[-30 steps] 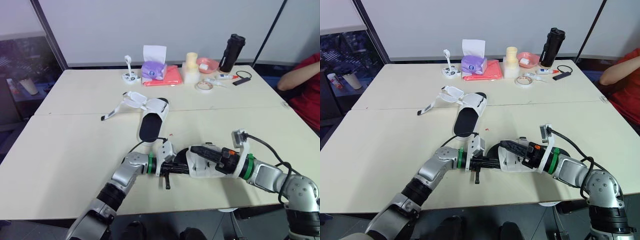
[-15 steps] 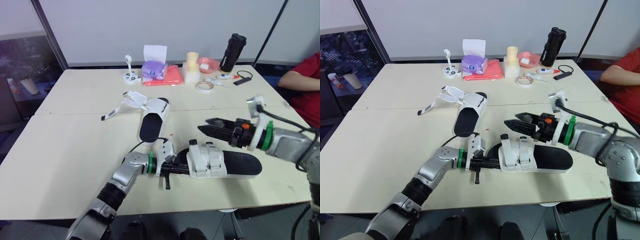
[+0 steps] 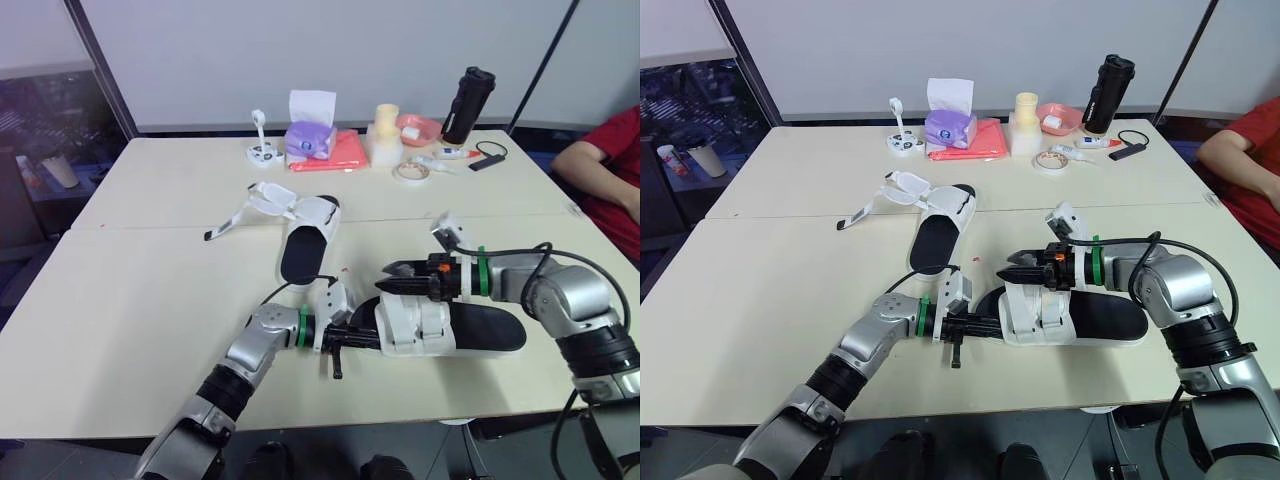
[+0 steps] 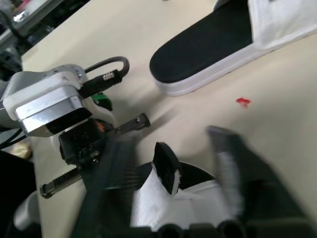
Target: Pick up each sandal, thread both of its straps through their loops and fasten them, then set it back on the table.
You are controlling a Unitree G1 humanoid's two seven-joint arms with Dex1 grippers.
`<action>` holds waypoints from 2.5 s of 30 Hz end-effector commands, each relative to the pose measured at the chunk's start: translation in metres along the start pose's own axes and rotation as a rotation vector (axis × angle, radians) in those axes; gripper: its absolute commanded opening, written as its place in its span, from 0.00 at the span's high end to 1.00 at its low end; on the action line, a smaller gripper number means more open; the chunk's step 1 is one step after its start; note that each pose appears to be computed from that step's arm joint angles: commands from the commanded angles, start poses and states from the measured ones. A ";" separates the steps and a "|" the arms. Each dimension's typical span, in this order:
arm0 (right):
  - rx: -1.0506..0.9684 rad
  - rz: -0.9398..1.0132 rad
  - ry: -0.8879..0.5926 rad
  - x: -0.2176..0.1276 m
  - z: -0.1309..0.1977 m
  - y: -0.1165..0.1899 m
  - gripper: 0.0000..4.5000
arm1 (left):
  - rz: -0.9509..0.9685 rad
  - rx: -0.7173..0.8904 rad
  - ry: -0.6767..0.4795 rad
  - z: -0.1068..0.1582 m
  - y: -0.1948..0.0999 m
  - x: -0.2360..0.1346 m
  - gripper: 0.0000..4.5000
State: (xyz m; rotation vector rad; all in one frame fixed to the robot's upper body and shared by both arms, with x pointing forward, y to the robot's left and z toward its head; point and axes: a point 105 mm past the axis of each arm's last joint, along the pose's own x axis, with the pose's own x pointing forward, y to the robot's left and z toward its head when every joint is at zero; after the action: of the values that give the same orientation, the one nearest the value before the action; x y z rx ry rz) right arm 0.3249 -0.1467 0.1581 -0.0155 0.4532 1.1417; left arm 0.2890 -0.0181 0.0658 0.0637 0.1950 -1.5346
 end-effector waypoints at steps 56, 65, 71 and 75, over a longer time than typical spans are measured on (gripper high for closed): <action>0.302 -0.155 -0.067 -0.097 -0.031 0.017 0.02 | 0.149 0.038 0.023 0.009 -0.008 -0.053 1.00; 0.438 -0.115 -0.124 -0.091 -0.046 0.023 0.02 | 0.236 0.208 0.000 0.061 -0.010 -0.091 1.00; 0.500 -0.051 -0.155 -0.077 -0.047 0.020 0.02 | 0.210 0.222 -0.044 0.089 -0.019 -0.096 1.00; 0.549 0.034 -0.181 -0.062 -0.043 0.023 0.02 | 0.186 0.229 -0.041 0.096 -0.024 -0.095 1.00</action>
State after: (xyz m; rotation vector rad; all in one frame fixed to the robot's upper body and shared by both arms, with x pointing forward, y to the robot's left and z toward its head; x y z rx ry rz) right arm 0.2690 -0.2075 0.1384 0.5570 0.6140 0.9663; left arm 0.2746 0.0593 0.1643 0.2138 0.0294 -1.3564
